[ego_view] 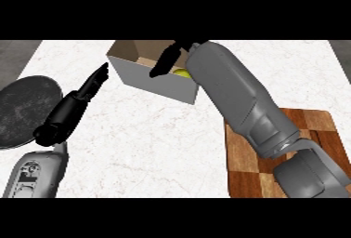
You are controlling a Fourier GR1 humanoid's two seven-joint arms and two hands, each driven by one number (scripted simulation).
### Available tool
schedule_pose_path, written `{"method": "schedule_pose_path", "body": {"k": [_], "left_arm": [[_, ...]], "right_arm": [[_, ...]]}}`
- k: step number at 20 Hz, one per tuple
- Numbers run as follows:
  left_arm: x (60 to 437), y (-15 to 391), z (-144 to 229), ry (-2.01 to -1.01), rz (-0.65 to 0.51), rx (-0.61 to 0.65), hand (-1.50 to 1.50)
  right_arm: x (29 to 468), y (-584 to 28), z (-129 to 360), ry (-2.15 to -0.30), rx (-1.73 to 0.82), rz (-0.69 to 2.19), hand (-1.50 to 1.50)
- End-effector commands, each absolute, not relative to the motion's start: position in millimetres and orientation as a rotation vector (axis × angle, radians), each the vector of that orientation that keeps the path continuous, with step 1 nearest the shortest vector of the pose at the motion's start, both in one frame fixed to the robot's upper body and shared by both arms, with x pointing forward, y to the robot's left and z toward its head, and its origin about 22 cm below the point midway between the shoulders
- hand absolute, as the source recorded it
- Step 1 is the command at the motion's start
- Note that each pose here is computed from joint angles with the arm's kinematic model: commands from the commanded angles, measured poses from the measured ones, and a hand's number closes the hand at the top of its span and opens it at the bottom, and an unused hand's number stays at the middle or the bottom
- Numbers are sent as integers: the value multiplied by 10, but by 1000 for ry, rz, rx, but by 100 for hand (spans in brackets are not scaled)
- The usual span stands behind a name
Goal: Pick the pear from the cutting board and place it in the cardboard box
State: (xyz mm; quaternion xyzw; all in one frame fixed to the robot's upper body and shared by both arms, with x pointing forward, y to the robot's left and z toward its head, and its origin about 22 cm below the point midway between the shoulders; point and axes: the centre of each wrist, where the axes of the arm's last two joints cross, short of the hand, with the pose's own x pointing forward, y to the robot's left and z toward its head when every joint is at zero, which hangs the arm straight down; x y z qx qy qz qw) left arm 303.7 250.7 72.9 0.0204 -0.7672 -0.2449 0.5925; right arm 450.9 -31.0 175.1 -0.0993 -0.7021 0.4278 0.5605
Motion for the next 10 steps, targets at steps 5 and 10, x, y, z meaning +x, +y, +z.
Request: {"method": "schedule_pose_path", "body": {"k": [5,10], "left_arm": [[3049,2520,790,-1785,-561,52,0],[3083,2569,816,-1781,-580,60,0]], "right_arm": [[4644,-698,1775,-1724,41,323,-150],[4722,-1156,1558,-1750,31,225,-150]]}}
